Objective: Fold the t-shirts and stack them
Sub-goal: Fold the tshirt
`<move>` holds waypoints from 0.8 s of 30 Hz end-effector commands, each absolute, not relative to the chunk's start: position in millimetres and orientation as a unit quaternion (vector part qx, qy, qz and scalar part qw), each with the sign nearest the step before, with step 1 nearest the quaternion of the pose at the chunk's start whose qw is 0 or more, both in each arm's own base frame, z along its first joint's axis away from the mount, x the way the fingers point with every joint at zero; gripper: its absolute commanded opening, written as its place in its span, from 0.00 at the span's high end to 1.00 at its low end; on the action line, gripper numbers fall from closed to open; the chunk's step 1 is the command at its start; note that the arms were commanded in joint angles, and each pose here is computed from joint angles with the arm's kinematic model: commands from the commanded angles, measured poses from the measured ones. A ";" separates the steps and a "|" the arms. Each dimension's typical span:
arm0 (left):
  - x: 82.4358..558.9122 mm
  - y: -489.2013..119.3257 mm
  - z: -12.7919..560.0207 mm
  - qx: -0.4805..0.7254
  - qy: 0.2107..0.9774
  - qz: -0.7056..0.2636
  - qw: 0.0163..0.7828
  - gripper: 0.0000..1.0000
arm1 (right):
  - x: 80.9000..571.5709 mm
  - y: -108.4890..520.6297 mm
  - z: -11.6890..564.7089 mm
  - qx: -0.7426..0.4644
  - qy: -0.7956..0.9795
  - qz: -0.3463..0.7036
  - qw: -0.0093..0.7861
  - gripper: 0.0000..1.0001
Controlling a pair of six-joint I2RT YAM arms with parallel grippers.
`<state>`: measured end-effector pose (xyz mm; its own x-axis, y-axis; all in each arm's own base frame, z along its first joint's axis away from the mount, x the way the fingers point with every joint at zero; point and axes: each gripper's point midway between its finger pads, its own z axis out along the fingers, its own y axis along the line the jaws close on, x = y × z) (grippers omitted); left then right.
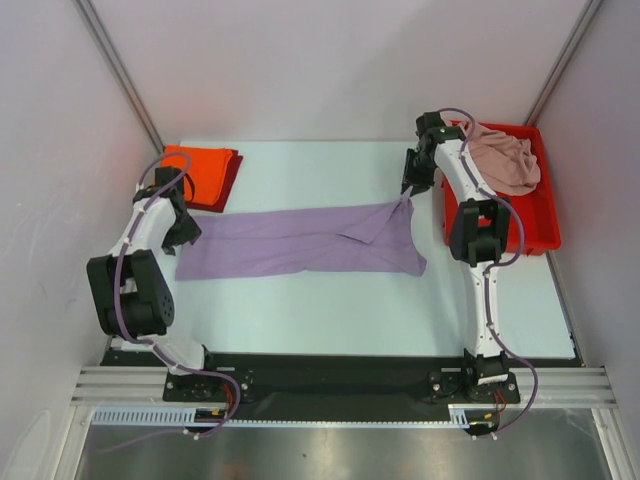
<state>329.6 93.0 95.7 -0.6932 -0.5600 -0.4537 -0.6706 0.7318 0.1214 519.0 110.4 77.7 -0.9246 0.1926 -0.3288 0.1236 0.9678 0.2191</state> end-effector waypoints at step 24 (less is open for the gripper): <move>300.0 59.0 70.3 -0.371 0.910 0.026 0.182 0.76 | 288.8 97.0 81.5 0.111 0.976 0.105 0.157 0.75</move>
